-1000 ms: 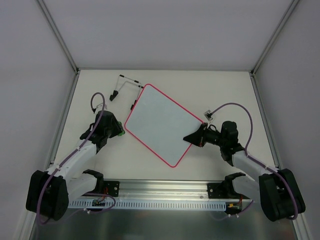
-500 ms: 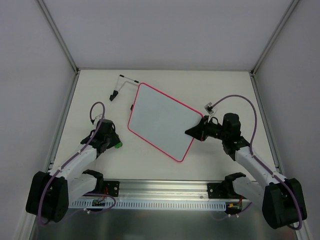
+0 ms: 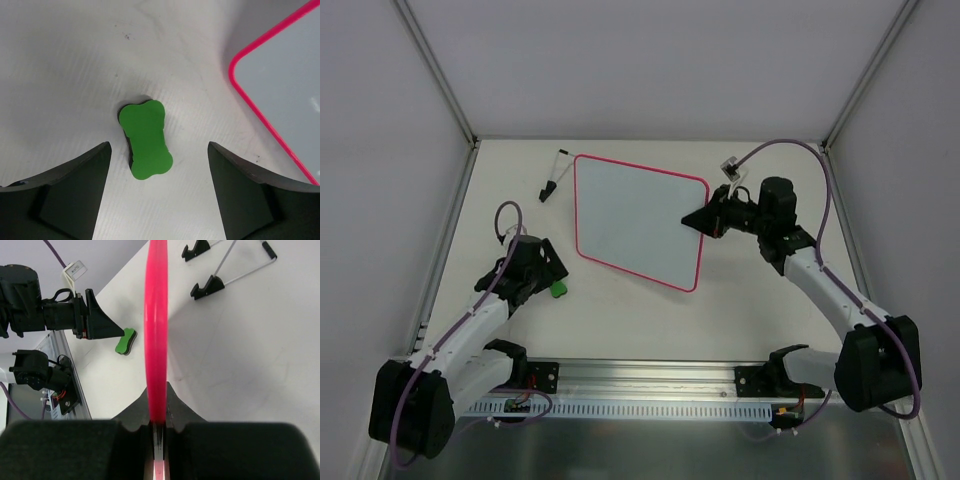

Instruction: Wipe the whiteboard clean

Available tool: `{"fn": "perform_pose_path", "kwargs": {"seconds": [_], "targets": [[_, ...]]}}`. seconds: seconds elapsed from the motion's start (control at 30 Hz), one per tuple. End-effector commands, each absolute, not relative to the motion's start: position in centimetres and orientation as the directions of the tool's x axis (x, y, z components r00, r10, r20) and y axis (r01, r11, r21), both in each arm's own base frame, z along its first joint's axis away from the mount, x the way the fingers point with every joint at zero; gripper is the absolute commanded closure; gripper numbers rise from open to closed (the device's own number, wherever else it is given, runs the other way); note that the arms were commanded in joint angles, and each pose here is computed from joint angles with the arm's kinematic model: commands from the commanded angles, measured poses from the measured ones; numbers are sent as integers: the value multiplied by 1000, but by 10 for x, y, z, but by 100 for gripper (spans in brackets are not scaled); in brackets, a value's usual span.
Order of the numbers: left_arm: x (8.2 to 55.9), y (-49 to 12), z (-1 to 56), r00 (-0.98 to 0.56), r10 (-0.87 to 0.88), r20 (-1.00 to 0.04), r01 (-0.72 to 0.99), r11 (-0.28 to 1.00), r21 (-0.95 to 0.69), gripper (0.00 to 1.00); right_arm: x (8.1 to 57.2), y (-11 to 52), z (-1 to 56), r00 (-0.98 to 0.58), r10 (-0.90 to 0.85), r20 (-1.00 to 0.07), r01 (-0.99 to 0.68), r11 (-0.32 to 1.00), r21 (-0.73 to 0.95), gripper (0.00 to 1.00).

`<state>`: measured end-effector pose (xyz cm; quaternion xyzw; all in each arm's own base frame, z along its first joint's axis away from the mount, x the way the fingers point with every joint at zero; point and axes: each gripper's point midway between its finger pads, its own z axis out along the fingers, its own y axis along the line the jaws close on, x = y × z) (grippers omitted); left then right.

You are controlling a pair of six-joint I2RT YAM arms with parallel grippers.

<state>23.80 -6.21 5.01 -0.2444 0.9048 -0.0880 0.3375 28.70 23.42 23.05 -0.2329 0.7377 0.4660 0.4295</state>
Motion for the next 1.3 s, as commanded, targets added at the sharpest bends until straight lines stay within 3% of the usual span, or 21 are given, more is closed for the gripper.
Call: {"fn": "perform_pose_path", "kwargs": {"seconds": [0.0, 0.33, 0.4, 0.43, 0.47, 0.6, 0.97, 1.27], "targets": [[247, -68, 81, -629, -504, -592, -344, 863, -369, 21, 296, 252, 308, -344, 115, -932, -859, 362, 362, 100], [251, -67, 150, -550, -461, -696, -231, 885, -404, 18, 308, 263, 335, -341, 167, -925, -867, 325, 378, 100], [250, -65, 172, -527, -431, -732, -189, 900, -394, 13, 313, 265, 350, -316, 182, -931, -877, 319, 360, 100], [250, -65, 180, -518, -417, -747, -170, 906, -387, 4, 317, 268, 351, -321, 188, -928, -875, 317, 367, 100], [251, -63, 196, -498, -370, -784, -125, 925, -358, 2, 320, 270, 358, -311, 206, -928, -879, 308, 363, 100], [246, -54, 221, -464, -262, -846, -60, 962, -265, 1, 338, 283, 387, -258, 244, -935, -903, 284, 324, 100], [229, 2, 214, -349, -199, -916, -254, 961, -112, 1, 426, 315, 426, -144, 369, -918, -919, 293, 262, 100], [225, 15, 212, -327, -194, -925, -314, 945, -88, 1, 509, 342, 391, -144, 397, -906, -897, 335, 289, 100]]}}
